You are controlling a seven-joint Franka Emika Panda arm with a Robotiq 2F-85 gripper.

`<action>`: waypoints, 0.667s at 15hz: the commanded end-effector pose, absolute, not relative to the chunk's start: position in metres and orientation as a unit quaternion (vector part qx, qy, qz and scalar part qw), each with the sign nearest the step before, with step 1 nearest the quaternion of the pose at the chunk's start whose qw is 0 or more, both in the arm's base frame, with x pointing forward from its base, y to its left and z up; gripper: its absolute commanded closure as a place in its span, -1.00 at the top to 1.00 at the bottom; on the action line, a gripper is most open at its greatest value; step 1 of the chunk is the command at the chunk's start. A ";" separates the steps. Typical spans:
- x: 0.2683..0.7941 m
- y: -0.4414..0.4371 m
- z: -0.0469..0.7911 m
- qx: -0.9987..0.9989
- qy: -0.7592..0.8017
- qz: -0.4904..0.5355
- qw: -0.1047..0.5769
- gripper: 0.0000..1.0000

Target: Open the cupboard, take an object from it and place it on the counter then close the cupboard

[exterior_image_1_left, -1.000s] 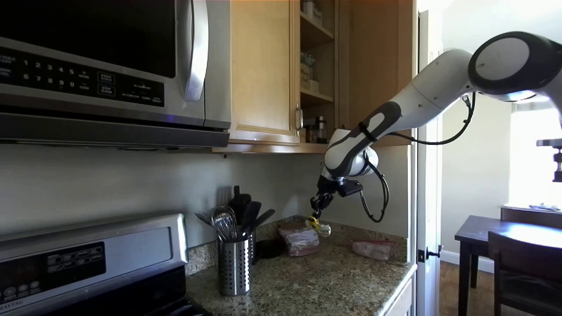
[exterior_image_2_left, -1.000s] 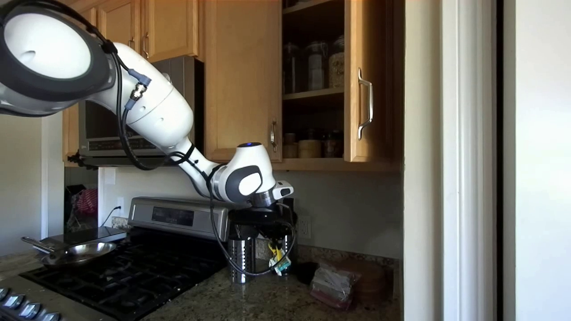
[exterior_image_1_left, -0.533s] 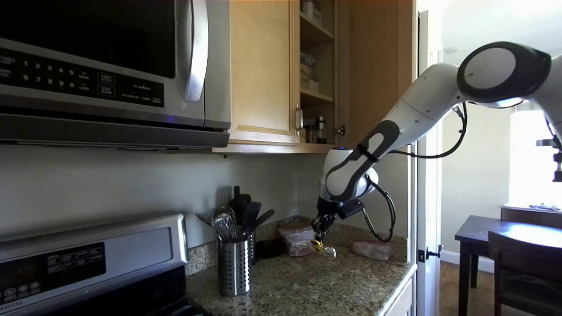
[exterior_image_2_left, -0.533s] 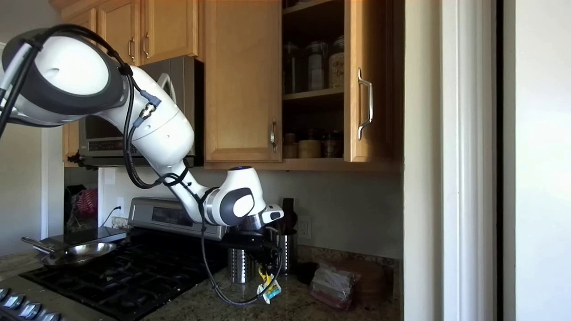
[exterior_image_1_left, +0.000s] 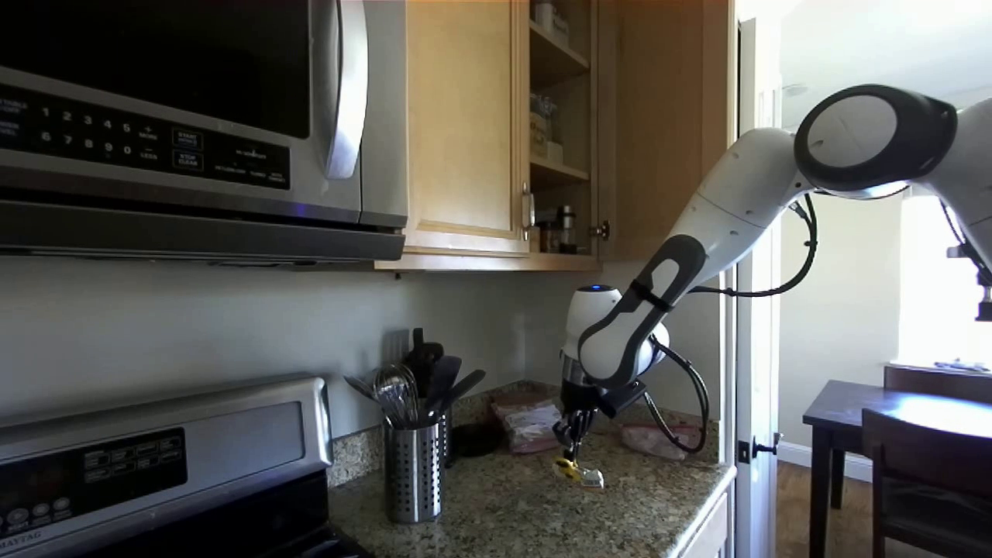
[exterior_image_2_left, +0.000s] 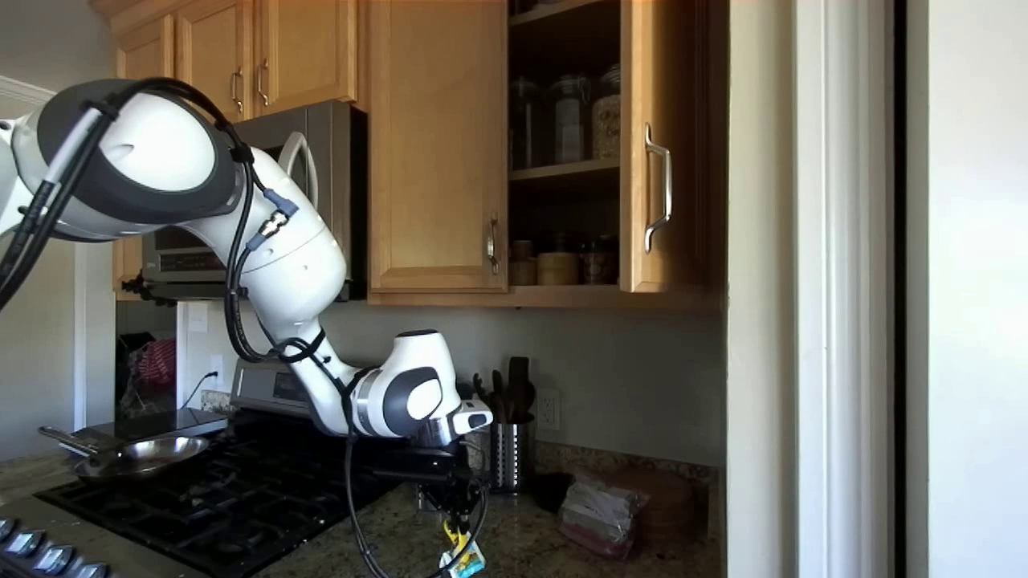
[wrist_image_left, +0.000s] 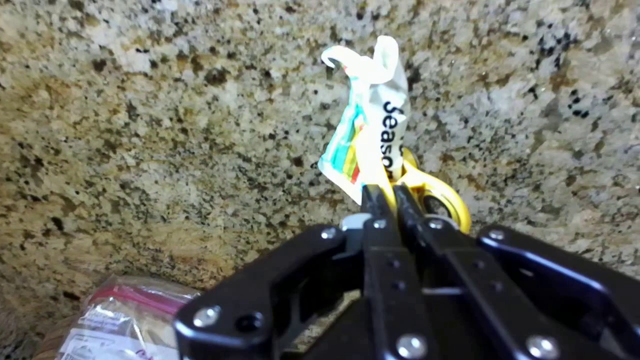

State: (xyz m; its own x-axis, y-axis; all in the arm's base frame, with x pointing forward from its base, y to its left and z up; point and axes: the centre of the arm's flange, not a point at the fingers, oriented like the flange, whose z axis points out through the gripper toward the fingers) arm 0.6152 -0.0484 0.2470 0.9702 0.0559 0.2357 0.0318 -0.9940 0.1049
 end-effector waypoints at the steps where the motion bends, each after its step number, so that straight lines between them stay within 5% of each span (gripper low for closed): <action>1: 0.601 -0.043 0.237 0.989 0.036 0.123 0.068 -0.35; 3: 0.602 -0.044 0.247 0.988 0.045 0.125 0.072 -0.28; 10: 0.611 -0.060 0.347 0.989 0.029 0.125 0.068 0.61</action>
